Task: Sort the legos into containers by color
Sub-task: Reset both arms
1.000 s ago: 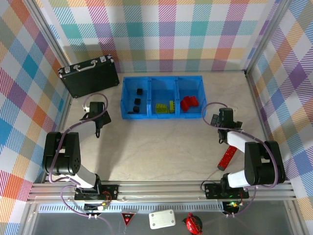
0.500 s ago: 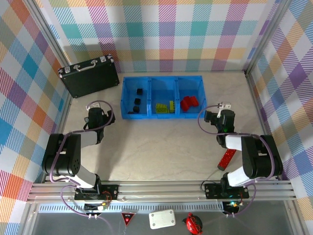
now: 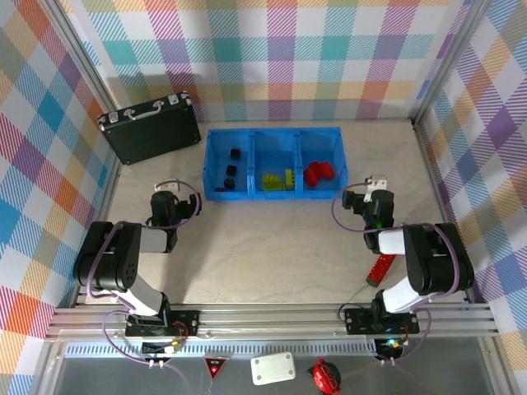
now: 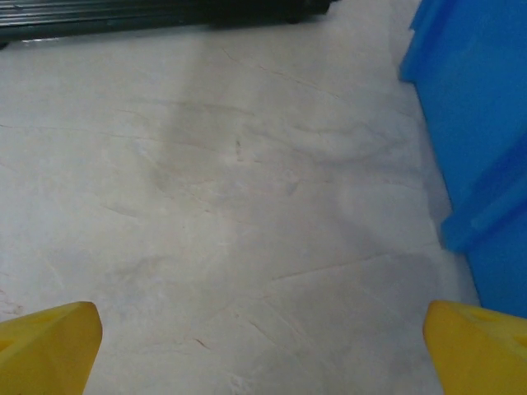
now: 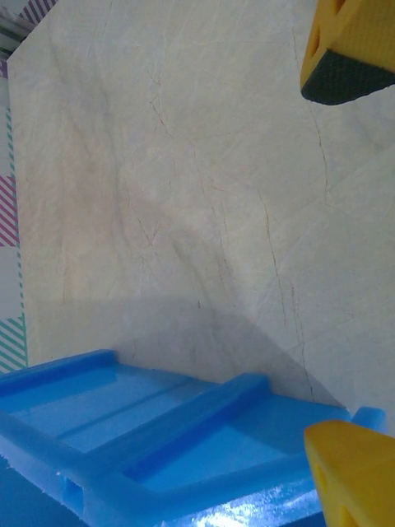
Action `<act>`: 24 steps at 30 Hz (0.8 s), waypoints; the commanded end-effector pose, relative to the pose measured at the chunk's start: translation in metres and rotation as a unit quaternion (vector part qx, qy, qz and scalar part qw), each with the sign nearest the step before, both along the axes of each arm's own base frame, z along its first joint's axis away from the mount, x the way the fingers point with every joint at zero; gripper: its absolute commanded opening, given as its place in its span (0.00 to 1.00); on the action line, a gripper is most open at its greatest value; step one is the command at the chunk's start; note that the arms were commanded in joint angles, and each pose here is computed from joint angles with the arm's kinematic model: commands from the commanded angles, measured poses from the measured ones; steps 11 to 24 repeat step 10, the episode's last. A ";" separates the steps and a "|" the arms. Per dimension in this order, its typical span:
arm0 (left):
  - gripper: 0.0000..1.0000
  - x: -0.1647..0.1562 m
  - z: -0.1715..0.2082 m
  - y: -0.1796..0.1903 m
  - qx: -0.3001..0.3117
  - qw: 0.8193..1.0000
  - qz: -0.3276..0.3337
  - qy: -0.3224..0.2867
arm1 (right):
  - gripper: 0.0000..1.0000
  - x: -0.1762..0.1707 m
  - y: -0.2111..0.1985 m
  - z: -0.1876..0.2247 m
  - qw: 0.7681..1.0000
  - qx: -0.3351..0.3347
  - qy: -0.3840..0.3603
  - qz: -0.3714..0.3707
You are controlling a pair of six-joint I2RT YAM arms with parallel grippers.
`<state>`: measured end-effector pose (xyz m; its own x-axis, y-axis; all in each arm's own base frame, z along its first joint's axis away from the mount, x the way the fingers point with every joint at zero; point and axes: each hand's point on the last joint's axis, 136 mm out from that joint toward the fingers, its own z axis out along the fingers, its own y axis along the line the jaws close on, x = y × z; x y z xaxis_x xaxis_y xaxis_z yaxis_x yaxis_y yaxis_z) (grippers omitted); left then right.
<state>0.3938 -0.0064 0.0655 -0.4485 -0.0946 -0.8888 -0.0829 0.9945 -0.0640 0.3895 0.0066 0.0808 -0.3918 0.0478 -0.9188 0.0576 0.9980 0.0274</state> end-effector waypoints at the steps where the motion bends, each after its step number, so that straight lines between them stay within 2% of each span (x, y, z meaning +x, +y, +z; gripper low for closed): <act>1: 1.00 0.007 0.016 -0.006 0.010 0.999 -0.015 -0.035 | 0.99 0.006 0.001 0.012 1.000 0.001 -0.023 0.004; 24: 1.00 0.007 0.016 -0.006 0.011 0.999 -0.014 -0.037 | 0.99 0.007 0.000 0.012 1.000 0.006 -0.022 0.006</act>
